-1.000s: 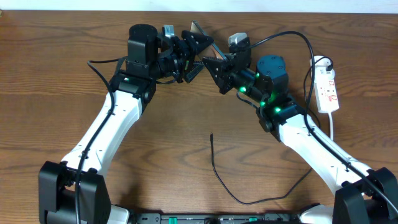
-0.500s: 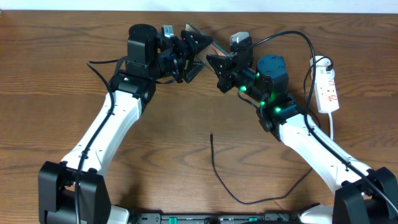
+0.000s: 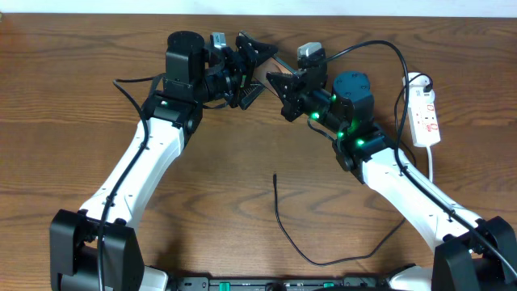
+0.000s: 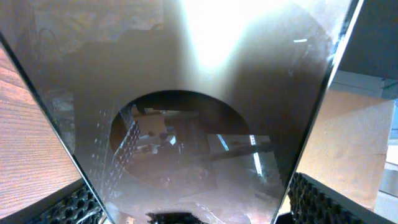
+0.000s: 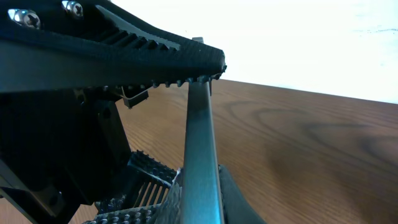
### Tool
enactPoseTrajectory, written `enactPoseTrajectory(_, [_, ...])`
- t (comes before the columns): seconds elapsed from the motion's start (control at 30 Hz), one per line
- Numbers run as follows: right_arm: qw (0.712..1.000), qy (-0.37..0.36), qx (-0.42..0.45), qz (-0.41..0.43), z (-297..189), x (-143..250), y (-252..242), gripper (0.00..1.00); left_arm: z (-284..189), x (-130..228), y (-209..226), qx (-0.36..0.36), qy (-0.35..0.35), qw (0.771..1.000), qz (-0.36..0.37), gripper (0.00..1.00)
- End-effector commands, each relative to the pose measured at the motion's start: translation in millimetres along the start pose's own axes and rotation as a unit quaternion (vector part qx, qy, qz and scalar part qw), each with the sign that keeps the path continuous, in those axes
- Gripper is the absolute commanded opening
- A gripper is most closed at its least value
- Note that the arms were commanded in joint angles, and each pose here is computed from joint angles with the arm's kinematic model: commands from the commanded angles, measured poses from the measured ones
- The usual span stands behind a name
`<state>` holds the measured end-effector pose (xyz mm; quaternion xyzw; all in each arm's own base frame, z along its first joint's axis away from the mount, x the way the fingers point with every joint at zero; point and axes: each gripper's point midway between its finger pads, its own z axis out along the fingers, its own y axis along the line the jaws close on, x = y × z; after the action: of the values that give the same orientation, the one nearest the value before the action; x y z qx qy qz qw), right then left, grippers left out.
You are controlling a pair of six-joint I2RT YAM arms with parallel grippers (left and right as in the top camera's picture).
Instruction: Plug charger to phone and switch on socket
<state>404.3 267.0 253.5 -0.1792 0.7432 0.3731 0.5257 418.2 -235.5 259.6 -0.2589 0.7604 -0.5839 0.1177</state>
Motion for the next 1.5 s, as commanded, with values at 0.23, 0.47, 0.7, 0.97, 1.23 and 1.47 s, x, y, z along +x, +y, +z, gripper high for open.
enactPoseTrajectory(0.23, [0.995,-0.038,0.008,0.093,-4.0,-24.5,-8.2,0.01,-12.0,22.7,-14.2,0.028,0.068,0.997,0.039,0.93])
enactPoseTrajectory(0.47, [0.981,-0.066,0.023,0.180,-10.9,-38.0,-26.4,0.01,-29.2,23.1,-31.0,0.070,0.106,0.989,0.069,0.93])
enactPoseTrajectory(0.7, [0.915,-0.086,0.026,0.394,-14.3,-42.1,-38.6,0.01,-43.5,10.3,-35.6,0.086,0.102,0.987,0.091,0.94])
enactPoseTrajectory(0.97, [0.824,-0.072,-0.012,0.562,-13.1,-42.0,-28.4,0.01,-46.6,2.4,-35.3,0.089,0.086,0.984,0.126,0.93])
enactPoseTrajectory(1.23, [0.801,-0.072,-0.065,0.590,-8.4,-54.5,1.9,0.01,-45.2,-4.9,-34.8,0.087,0.062,0.982,0.155,0.93])
enactPoseTrajectory(1.47, [0.785,-0.055,-0.078,0.612,-3.3,-49.2,19.0,0.01,-43.1,-26.7,-33.9,0.073,0.000,0.986,0.151,0.93])
